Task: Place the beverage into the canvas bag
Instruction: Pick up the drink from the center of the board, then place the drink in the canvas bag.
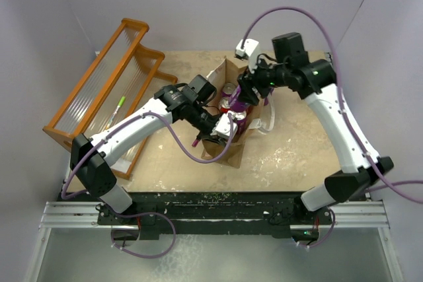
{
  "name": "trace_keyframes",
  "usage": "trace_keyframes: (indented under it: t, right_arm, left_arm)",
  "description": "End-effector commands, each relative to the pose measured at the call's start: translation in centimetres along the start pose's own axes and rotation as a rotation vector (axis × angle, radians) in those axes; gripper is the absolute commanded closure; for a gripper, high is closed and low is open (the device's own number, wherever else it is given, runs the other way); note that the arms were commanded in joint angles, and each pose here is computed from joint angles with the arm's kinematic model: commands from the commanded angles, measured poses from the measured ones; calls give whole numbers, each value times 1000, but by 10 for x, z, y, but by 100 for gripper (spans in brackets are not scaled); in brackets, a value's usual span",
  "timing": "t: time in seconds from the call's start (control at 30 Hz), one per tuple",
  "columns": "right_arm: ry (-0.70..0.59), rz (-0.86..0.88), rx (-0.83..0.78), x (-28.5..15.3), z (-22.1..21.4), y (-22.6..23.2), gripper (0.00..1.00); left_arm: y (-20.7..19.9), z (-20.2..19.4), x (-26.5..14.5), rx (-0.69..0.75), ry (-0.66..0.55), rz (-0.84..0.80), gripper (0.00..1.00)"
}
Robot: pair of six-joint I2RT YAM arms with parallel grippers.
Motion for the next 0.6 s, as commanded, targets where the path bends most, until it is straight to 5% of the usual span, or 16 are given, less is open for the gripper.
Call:
trace_keyframes:
  t: [0.0, 0.27, 0.57]
  right_arm:
    - [-100, 82, -27, 15, 19, 7, 100]
    - [-11, 191, -8, 55, -9, 6, 100]
    - [61, 332, -80, 45, -34, 25, 100]
  left_arm:
    - [-16, -3, 7, -19, -16, -60, 92]
    - [-24, -18, 12, -44, 18, -84, 96]
    - [-20, -25, 13, -56, 63, -84, 96]
Point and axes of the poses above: each gripper's point midway between its finger pads, its own x axis out along the fingers, its own y axis along the line the jaws close on, z = x × y, the point moved 5 cm from there along -x, back along the fingers, and after that the axes turned 8 degrees about x, right-handed, at the moved point
